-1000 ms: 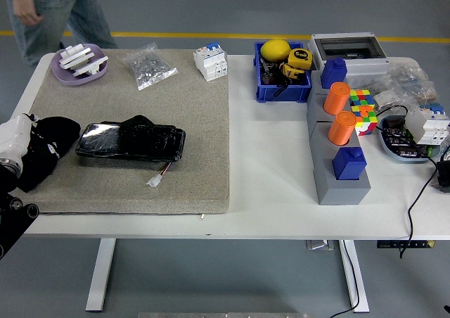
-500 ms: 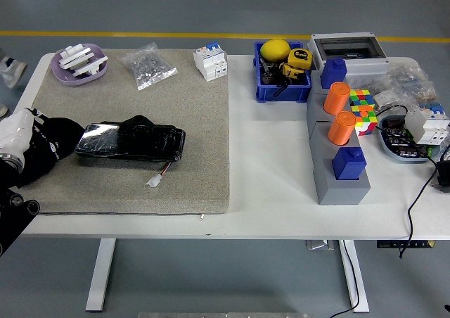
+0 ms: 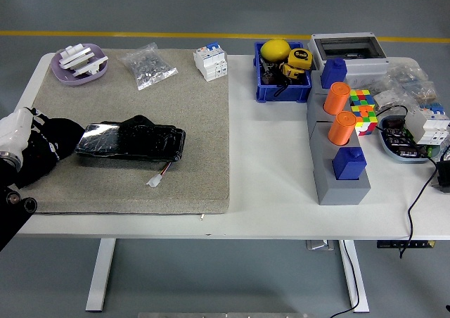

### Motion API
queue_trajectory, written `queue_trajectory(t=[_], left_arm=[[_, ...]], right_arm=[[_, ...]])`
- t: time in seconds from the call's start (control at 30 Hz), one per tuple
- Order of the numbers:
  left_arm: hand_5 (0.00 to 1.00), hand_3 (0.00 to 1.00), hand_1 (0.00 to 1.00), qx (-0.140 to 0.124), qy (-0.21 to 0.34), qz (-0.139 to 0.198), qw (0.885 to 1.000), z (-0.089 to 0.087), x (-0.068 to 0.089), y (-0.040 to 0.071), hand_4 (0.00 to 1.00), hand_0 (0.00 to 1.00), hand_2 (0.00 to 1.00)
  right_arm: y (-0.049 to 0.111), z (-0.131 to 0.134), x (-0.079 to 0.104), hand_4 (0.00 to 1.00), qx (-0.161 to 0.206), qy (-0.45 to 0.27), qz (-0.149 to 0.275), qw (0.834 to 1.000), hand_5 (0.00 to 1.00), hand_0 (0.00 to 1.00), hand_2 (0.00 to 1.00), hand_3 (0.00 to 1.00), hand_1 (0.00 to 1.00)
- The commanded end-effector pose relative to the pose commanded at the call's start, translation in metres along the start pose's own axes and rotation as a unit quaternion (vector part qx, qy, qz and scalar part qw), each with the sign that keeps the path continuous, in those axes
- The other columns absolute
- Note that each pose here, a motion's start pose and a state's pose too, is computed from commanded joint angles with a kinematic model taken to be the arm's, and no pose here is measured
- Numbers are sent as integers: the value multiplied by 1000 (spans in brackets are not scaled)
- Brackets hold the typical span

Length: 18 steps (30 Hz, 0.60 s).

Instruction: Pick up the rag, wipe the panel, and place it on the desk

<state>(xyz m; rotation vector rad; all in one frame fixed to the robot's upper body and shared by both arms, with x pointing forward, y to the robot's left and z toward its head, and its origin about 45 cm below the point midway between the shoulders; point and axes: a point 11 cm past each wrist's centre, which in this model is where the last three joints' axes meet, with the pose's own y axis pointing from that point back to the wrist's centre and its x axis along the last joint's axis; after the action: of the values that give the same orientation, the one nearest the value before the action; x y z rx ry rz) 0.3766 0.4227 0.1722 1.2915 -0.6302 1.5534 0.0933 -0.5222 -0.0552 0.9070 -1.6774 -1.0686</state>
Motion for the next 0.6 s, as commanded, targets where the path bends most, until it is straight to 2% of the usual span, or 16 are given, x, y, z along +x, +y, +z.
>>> queue_trajectory(t=[0.17,0.2,0.27,0.4,0.6], left_arm=[[14,570,684,-11,8,2,1000,5,5,3,840,495,559],[48,569,679,-14,13,1,1000,7,7,4,857,493,561],[48,569,679,-19,26,-1,999,11,9,6,857,493,561],[57,572,666,-24,53,-16,998,14,9,8,859,485,559],[58,572,664,-4,63,-29,998,2,2,4,861,485,559]], right_arm=[[0,1,1,998,-1,1,2,1000,566,711,641,631,530],[0,1,1,998,-1,1,2,1000,563,712,641,629,531],[0,2,2,998,-1,1,2,1000,563,712,641,629,531],[0,3,2,998,0,0,3,1000,559,712,641,629,531],[-1,3,0,998,0,0,1,1000,558,711,639,628,530]])
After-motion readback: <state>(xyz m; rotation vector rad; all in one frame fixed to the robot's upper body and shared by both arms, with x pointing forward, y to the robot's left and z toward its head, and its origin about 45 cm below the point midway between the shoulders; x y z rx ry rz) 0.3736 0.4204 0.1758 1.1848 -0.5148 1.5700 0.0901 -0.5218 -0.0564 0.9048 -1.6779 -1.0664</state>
